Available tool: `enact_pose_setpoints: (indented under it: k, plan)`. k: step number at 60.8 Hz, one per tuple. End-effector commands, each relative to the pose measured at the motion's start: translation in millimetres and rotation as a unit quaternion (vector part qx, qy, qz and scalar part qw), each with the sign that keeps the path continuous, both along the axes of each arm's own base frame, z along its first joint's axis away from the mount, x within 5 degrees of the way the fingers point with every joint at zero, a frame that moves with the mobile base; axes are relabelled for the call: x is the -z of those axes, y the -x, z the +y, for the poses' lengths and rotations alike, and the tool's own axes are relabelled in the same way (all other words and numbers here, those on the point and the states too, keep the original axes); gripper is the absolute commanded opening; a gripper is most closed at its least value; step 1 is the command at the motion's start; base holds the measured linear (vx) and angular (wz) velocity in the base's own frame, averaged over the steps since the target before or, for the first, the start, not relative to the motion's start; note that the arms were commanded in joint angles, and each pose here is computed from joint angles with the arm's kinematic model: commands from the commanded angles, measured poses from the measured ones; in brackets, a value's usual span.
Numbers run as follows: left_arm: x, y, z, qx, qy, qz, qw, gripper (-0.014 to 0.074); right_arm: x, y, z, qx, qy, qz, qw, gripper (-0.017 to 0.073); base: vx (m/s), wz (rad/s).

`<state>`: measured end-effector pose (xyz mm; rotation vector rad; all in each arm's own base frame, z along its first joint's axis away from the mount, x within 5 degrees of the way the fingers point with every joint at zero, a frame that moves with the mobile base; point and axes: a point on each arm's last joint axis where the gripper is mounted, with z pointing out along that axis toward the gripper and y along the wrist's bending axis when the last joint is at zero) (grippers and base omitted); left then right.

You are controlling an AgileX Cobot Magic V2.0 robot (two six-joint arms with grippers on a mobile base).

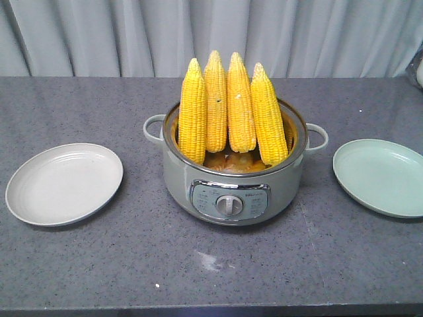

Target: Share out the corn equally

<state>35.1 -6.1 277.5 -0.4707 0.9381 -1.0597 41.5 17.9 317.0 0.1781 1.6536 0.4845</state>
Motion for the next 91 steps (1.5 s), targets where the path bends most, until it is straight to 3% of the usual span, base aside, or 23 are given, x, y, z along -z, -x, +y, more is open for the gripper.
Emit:
enact_pose_setpoints:
  k: [1,9,21,29,35,39,46,52,64,72,91]
  plan:
    - [-33,11,-3.6,-0.018,-0.071,-0.031,0.997,-0.0007,-30,-7,2,-0.016,0.061,-0.015,0.998,-0.0004,0.00,0.00]
    - [-69,10,-7.9,-0.052,-0.162,-0.042,0.984,-0.0007,-50,-20,8,-0.054,0.111,-0.013,0.992,0.0003,0.00,0.00]
    - [-114,-13,-16.2,-0.074,-0.264,-0.051,0.960,-0.0006,-68,-37,15,-0.096,0.168,-0.042,0.980,0.0075,0.00,0.00]
    - [-133,-32,-24.2,-0.051,-0.300,-0.055,0.951,0.0006,-73,-44,17,-0.099,0.187,-0.067,0.975,0.0206,0.00,0.00]
    - [-137,-48,-33.4,-0.021,-0.346,-0.054,0.937,0.0041,-76,-46,16,-0.089,0.185,-0.081,0.975,0.0331,0.00,0.00]
    - [-134,-60,-41.8,0.022,-0.376,-0.042,0.925,0.0101,-77,-46,14,-0.077,0.185,-0.088,0.976,0.0436,0.00,0.00]
    - [-126,-73,-50.0,0.077,-0.389,-0.022,0.918,0.0223,-78,-47,13,-0.071,0.184,-0.092,0.976,0.0512,0.00,0.00]
    - [-121,-79,-54.4,0.109,-0.392,-0.011,0.913,0.0337,-78,-47,13,-0.070,0.180,-0.093,0.977,0.0519,0.00,0.00]
    - [-120,-82,-55.4,0.116,-0.393,-0.010,0.912,0.0505,-78,-46,14,-0.076,0.172,-0.087,0.978,0.0519,0.00,0.00]
    - [-118,-81,-56.5,0.120,-0.403,-0.009,0.907,0.0542,-74,-45,18,-0.106,0.160,-0.072,0.979,0.0521,0.00,0.00]
    - [-126,-95,-57.6,0.125,-0.402,0.000,0.907,0.0545,-91,-57,23,-0.134,0.173,-0.058,0.974,0.0538,0.00,0.00]
